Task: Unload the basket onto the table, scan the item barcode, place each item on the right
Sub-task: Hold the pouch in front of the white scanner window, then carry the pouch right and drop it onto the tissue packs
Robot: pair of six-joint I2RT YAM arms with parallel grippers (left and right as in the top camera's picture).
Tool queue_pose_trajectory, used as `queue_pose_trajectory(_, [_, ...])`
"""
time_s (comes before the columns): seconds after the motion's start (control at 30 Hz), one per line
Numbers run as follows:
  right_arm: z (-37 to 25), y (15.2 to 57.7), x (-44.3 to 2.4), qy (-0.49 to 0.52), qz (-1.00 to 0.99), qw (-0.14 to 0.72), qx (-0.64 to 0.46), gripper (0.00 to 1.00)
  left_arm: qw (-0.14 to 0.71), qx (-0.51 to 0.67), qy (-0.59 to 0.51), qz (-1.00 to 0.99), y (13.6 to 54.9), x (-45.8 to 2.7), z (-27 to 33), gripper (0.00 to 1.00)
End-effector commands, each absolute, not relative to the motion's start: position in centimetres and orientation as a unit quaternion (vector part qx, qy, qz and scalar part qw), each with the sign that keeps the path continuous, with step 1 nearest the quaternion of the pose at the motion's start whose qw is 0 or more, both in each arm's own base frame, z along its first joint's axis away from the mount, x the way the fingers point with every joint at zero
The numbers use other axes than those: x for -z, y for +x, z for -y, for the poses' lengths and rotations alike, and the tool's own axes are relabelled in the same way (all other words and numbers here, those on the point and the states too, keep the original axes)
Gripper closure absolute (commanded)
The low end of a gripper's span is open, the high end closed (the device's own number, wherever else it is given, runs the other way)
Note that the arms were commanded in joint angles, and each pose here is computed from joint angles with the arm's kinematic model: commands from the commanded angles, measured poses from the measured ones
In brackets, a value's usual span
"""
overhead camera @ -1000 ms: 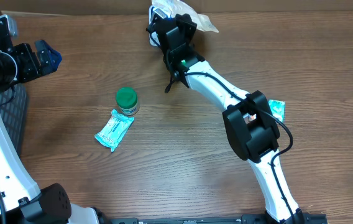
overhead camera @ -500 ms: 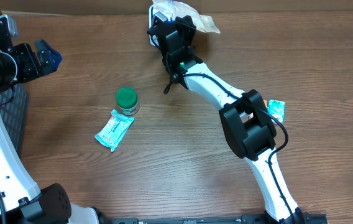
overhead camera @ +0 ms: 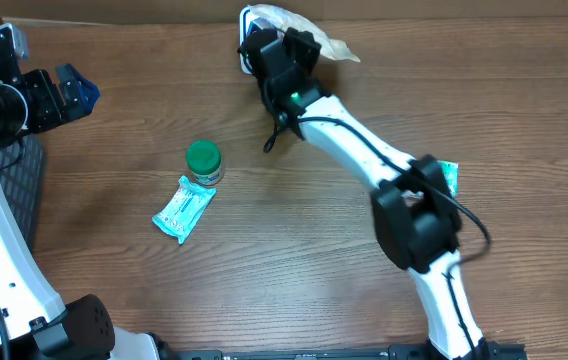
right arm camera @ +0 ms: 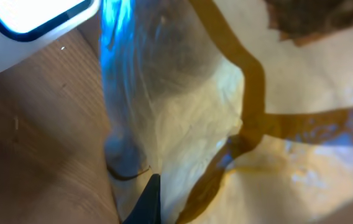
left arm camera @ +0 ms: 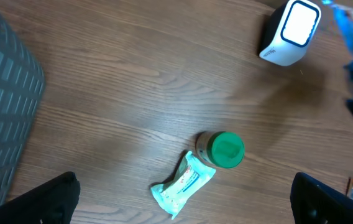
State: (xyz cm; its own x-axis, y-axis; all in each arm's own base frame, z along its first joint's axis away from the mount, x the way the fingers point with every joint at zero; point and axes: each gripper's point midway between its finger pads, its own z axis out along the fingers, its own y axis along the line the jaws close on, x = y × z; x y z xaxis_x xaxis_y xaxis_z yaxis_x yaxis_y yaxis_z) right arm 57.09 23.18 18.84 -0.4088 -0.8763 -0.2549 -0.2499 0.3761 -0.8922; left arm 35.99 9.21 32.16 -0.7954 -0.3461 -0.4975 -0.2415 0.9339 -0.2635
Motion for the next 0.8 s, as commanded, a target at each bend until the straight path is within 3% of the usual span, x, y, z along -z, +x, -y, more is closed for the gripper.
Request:
queue_pose_trajectory(0.0, [-23.1,54.0,-29.3,-0.288,-0.77,0.495,0.282,0.96,0.291,0.092,-0.142,-0.942,36.0,-32.9,-9.0,0.0])
queue_pose_trajectory(0.2, [-20.9,47.3,-32.3,-0.214,-0.849,0.47,0.113,0.96,0.291,0.092,-0.142,-0.942,36.0,-32.9,-9.0,0.0])
queue_pose_trajectory(0.33, [-17.7,42.6,-31.2,-0.09,-0.919,0.382,-0.018,0.96,0.291,0.093,-0.142,-0.942,36.0,-32.9,-9.0,0.0])
queue_pose_trajectory(0.43, [-14.9,40.2,-29.6,-0.057,-0.948,0.297,-0.096,0.96,0.291,0.092,-0.142,-0.942,36.0,-32.9,-9.0,0.01])
queue_pose_trajectory(0.57, [-10.7,38.8,-27.8,-0.01,-0.96,0.213,-0.179,0.96,0.291,0.092,-0.142,-0.942,36.0,-32.9,-9.0,0.0])
queue_pose_trajectory(0.77, [-4.6,38.9,-24.9,0.073,-0.942,0.174,-0.278,0.96,0.291,0.092,-0.142,-0.942,36.0,-32.9,-9.0,0.0])
